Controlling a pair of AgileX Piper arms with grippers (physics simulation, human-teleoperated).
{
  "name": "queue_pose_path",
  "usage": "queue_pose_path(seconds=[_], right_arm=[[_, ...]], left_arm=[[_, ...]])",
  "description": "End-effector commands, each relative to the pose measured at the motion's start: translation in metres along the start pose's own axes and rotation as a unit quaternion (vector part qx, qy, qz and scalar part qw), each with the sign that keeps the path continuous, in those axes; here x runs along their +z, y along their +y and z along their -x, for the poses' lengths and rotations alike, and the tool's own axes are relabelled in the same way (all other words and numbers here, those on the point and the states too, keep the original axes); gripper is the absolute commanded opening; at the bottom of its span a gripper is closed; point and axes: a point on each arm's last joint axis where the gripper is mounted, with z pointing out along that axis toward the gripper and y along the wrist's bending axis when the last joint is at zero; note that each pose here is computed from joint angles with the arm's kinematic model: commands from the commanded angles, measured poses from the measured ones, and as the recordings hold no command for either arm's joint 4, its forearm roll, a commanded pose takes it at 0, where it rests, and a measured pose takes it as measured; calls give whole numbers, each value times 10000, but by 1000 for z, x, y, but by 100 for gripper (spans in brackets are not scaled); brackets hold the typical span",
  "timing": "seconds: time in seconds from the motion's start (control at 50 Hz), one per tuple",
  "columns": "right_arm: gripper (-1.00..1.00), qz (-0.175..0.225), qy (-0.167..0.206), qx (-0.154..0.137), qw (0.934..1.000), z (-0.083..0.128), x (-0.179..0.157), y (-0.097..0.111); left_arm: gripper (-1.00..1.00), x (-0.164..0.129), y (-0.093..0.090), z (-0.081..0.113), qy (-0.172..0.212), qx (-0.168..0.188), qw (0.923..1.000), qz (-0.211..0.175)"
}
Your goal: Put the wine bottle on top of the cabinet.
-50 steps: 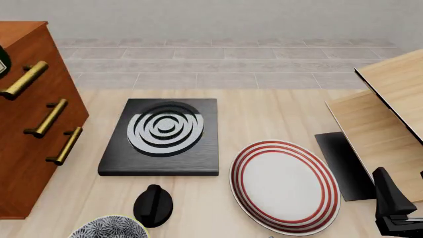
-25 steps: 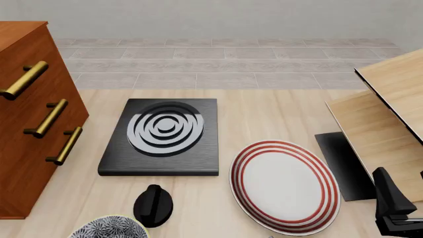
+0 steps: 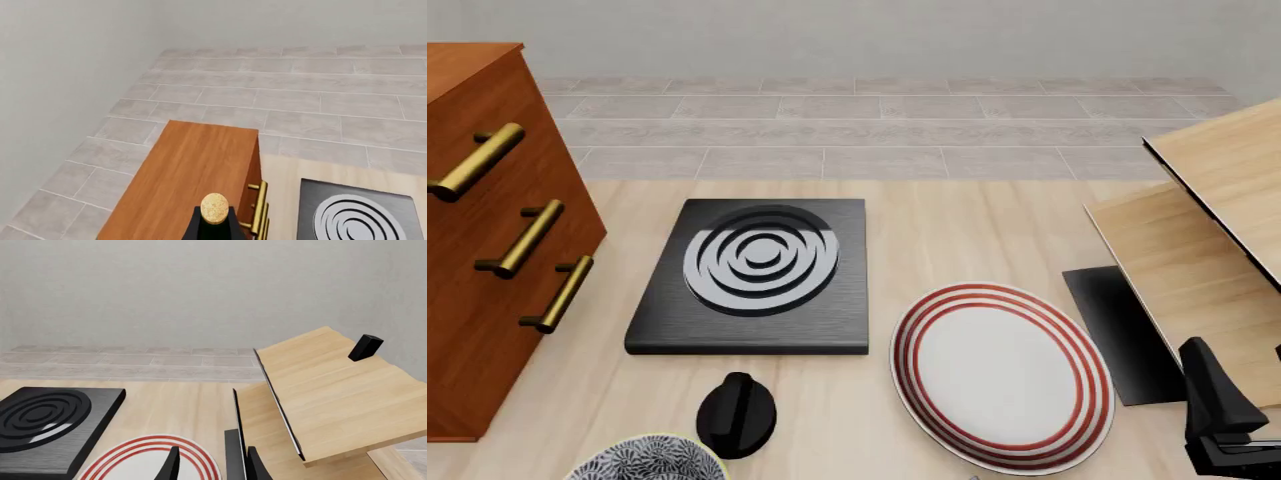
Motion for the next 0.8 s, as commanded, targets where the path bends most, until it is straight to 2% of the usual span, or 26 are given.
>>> queue_pose_path(seconds=[0.02, 0.18, 0.34, 0.8], right_arm=[[100, 1, 0, 1, 10000, 0, 0, 0], [100, 0, 1, -1, 10000, 0, 0, 0], [100, -1, -1, 1, 10000, 0, 0, 0], [100, 0, 1, 0, 10000, 0, 0, 0]], left_arm=[[-100, 19, 13, -3, 59, 0, 9991, 426], [-100, 29, 17, -12, 107, -68, 9982, 584], [-100, 35, 13, -31, 235, -125, 9982, 534], [-100, 50, 7, -59, 500, -234, 9975, 448]])
